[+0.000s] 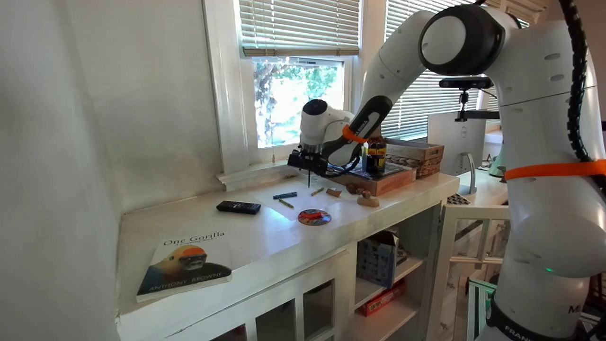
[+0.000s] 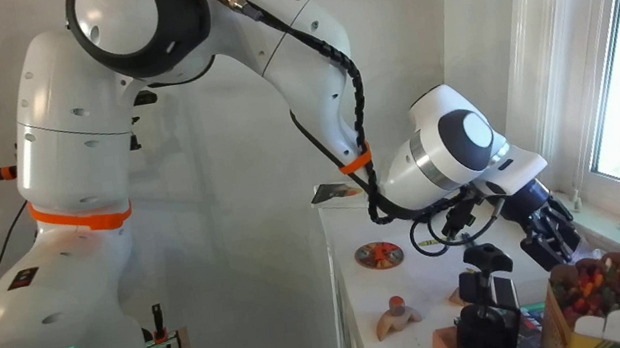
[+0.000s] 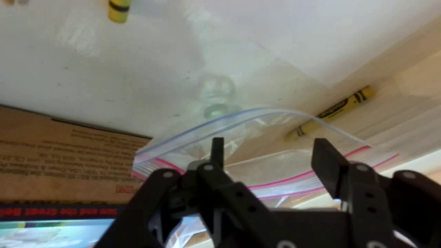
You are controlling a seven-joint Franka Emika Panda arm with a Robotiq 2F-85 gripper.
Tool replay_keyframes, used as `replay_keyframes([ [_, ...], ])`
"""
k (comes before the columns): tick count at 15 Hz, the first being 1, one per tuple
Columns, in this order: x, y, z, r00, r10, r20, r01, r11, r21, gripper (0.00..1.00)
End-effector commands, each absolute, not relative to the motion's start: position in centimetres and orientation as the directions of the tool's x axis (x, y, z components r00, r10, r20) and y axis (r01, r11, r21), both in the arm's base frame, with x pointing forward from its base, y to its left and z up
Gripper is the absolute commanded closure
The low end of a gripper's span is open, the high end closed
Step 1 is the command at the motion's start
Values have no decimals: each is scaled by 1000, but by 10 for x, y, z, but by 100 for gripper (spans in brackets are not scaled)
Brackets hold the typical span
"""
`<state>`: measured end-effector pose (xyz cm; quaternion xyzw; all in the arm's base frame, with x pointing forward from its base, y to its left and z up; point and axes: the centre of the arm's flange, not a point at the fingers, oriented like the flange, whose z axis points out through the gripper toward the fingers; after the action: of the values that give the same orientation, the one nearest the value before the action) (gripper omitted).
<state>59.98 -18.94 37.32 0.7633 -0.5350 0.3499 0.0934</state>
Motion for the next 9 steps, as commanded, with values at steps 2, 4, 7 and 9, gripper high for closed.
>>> replay_keyframes([
  [2,603,-160,393,209,-804,557,-877,-406,-256,0],
  [4,603,-146,398,226,-831,509,-872,-405,-274,0],
  [7,603,-132,409,232,-853,467,-869,-397,-294,0],
  [9,603,-129,420,221,-851,475,-863,-398,-312,0],
])
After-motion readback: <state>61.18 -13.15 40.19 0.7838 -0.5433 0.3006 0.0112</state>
